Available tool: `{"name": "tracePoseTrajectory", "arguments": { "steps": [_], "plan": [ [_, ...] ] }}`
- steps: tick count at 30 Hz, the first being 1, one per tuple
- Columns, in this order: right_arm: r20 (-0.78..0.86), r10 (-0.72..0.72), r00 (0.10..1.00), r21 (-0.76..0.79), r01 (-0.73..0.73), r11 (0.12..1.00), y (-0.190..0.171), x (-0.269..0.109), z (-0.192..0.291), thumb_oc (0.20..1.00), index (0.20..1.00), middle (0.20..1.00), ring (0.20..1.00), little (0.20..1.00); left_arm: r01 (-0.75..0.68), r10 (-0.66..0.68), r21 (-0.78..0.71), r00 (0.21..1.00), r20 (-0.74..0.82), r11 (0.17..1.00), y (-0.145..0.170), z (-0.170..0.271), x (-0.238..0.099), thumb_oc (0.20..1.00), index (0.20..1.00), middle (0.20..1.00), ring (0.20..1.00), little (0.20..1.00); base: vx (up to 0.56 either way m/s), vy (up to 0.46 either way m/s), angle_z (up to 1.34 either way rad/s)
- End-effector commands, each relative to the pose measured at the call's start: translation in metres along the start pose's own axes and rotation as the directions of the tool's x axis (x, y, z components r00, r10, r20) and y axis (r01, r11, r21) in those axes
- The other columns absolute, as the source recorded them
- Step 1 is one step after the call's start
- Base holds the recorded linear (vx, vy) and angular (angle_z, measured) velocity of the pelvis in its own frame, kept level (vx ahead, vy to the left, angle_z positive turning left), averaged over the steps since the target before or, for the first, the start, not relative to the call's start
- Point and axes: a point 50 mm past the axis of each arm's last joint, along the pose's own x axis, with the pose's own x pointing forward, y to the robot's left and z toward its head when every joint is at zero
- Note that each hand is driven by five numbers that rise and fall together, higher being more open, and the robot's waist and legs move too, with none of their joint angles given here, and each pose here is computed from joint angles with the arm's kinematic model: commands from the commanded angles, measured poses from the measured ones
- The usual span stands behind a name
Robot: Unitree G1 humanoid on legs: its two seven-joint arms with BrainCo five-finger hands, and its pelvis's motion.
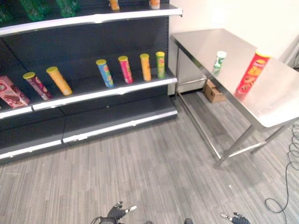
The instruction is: Put the goods on the table back onto the shelves and tidy them up.
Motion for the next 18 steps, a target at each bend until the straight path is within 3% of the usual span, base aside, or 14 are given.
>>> {"name": "tracePoseTrajectory", "arguments": {
  "steps": [1,18],
  "plan": [
    [0.060,-0.031,0.998,-0.023,0.032,0.999,-0.0116,0.0032,0.0210,1.000,1.000,1.000,1.000,1.000,-0.018,0.017,0.013,0.999,0.044,1.000,0.0047,0.0163,0.0050,1.000,1.000,1.000,1.000,1.000,0.00,0.000,0.00],
    [0.050,-0.030,0.998,-0.022,0.031,0.999,-0.0102,0.0035,0.0194,1.000,1.000,1.000,1.000,1.000,-0.002,0.002,-0.006,1.000,0.026,1.000,0.0002,0.0123,0.0047,1.000,1.000,1.000,1.000,1.000,0.00,0.000,0.00]
  ]
}}
